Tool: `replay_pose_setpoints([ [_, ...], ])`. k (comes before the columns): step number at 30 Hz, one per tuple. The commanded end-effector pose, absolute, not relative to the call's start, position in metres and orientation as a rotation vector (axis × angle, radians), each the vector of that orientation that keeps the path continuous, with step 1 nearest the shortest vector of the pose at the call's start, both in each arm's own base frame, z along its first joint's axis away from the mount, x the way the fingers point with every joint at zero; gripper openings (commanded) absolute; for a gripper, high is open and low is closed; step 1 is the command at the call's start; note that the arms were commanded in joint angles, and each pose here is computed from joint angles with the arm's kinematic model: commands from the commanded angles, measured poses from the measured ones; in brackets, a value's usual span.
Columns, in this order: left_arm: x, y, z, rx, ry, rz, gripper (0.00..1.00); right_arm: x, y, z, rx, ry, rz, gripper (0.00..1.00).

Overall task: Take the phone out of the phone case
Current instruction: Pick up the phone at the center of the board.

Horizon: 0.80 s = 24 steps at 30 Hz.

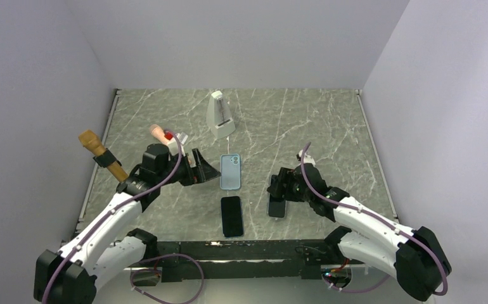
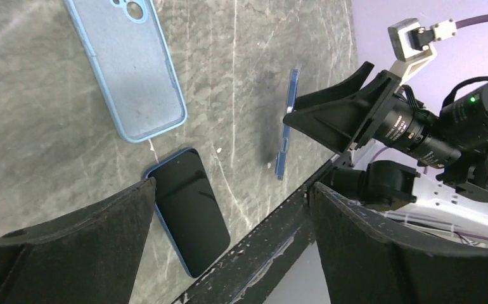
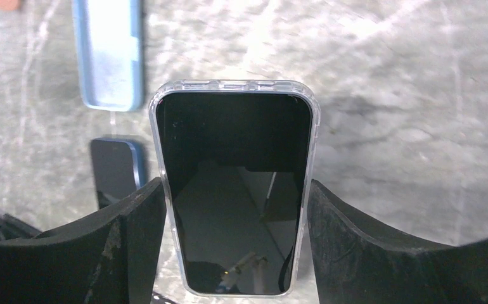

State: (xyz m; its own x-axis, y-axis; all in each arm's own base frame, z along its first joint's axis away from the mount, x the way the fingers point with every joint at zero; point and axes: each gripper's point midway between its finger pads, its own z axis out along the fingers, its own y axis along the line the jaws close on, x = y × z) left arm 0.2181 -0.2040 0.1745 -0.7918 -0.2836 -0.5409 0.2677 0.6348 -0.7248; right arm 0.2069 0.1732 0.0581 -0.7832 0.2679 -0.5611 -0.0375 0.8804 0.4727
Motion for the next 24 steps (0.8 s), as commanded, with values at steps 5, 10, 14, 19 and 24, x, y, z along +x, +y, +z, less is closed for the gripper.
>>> replay_pose_setpoints([
  [5, 0.230, -0.238, 0.205, -0.026, 2.128, -1.375, 0.95, 0.250, 0.223, 0.147, 0.042, 2.067, 0.826, 0.00],
  [10, 0.232, -0.256, 0.218, 0.062, 2.135, -1.333, 0.87, 0.245, 0.239, 0.171, -0.049, 2.005, 0.876, 0.00],
  [14, 0.235, -0.269, 0.225, 0.103, 2.129, -1.291, 0.76, 0.235, 0.256, 0.188, -0.088, 1.969, 0.943, 0.00],
  [19, 0.236, -0.280, 0.226, 0.121, 2.147, -1.216, 0.83, 0.220, 0.281, 0.203, -0.122, 1.939, 0.996, 0.00],
  [24, 0.233, -0.286, 0.220, 0.130, 2.174, -1.158, 0.80, 0.208, 0.297, 0.218, -0.144, 1.902, 1.026, 0.00],
])
